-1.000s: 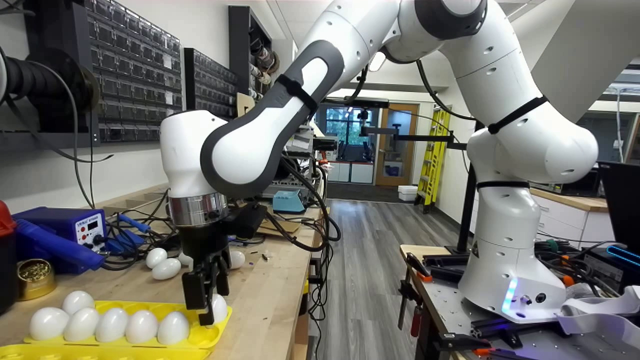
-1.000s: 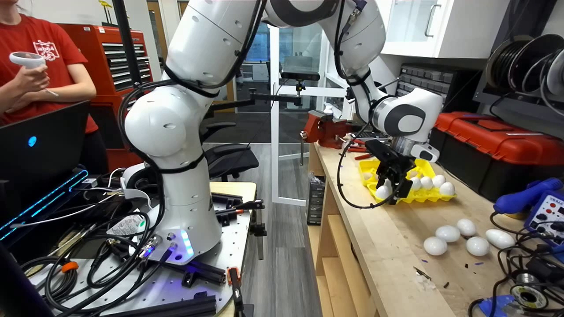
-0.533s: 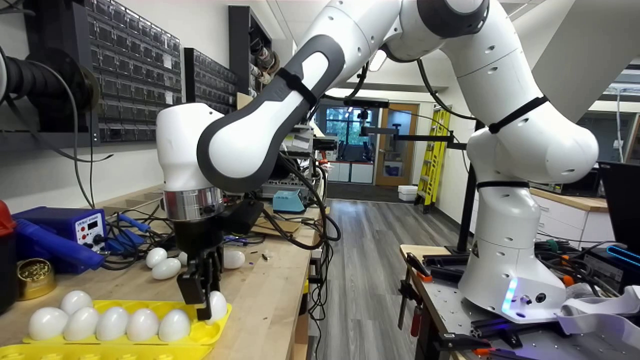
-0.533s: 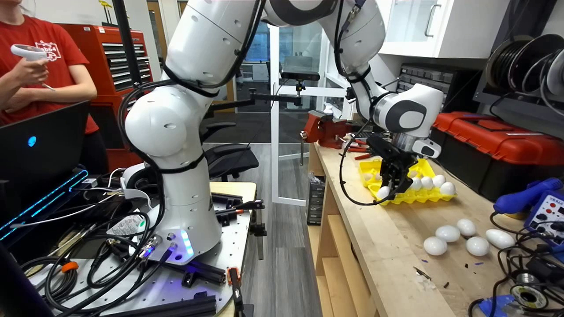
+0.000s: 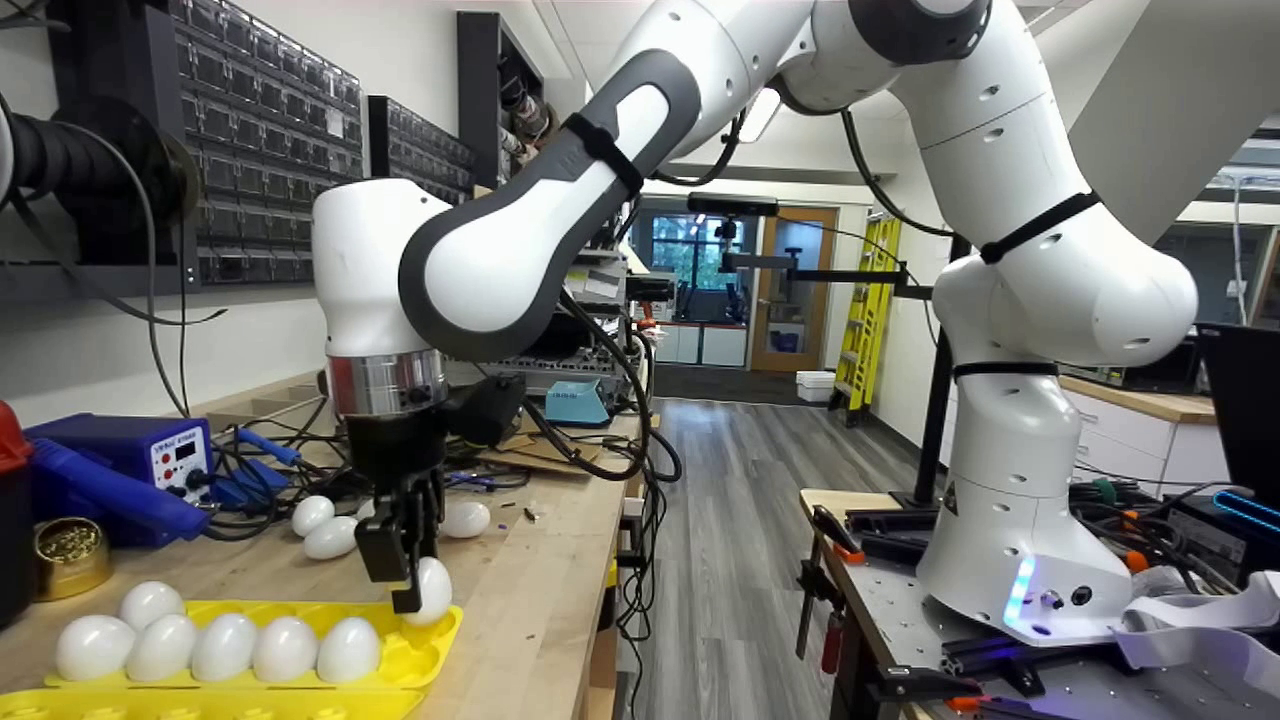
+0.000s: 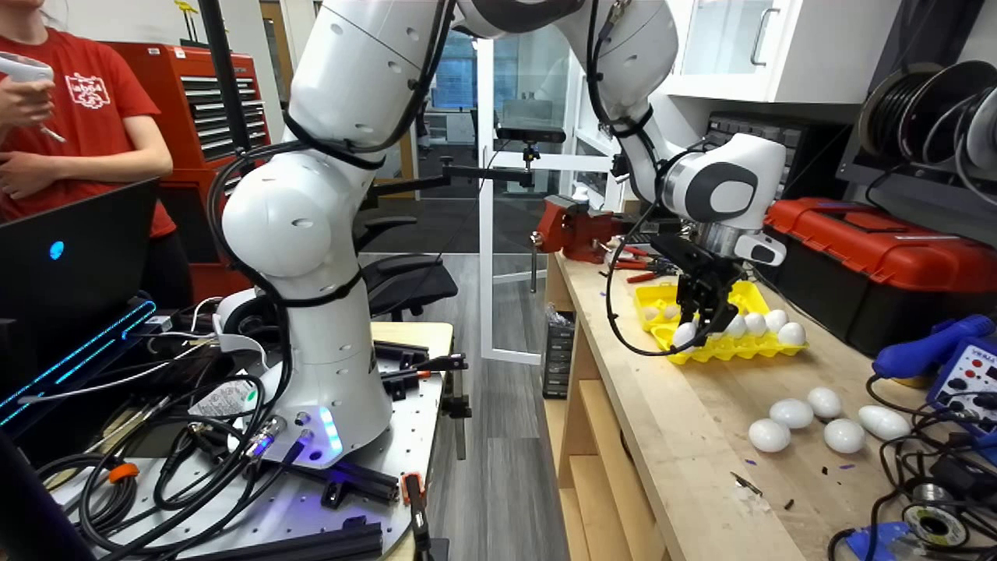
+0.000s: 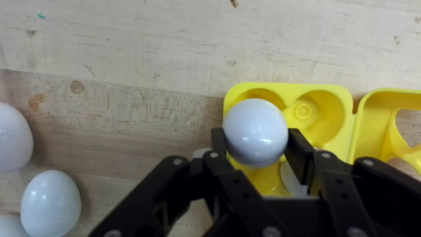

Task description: Take one egg from the tray and put it on the counter

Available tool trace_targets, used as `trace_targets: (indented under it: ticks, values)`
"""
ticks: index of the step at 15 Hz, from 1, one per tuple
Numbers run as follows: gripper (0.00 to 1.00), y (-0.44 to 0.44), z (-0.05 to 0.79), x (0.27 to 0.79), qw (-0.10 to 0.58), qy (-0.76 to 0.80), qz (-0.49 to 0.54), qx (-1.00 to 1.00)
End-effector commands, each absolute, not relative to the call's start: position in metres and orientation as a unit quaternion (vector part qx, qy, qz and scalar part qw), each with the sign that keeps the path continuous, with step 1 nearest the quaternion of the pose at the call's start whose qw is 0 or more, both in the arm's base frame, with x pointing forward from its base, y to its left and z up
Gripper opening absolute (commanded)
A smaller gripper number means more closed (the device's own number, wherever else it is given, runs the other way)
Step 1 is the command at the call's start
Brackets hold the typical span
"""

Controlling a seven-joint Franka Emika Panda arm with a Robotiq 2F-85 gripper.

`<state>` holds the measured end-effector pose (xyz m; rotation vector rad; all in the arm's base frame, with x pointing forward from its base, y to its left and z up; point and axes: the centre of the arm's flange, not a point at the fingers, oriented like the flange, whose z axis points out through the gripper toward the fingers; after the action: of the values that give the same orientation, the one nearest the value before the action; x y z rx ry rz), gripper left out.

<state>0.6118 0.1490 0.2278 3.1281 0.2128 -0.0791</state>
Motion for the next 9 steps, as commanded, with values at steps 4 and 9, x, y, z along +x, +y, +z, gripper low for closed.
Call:
trace_targets:
  ticks: [4,9]
  values:
    - [0.24,0.118,0.263,0.614,0.040,0.037,-0.007,0.998]
    - [0.24,0.095,0.243,0.630,0.085,-0.006,-0.010,0.996]
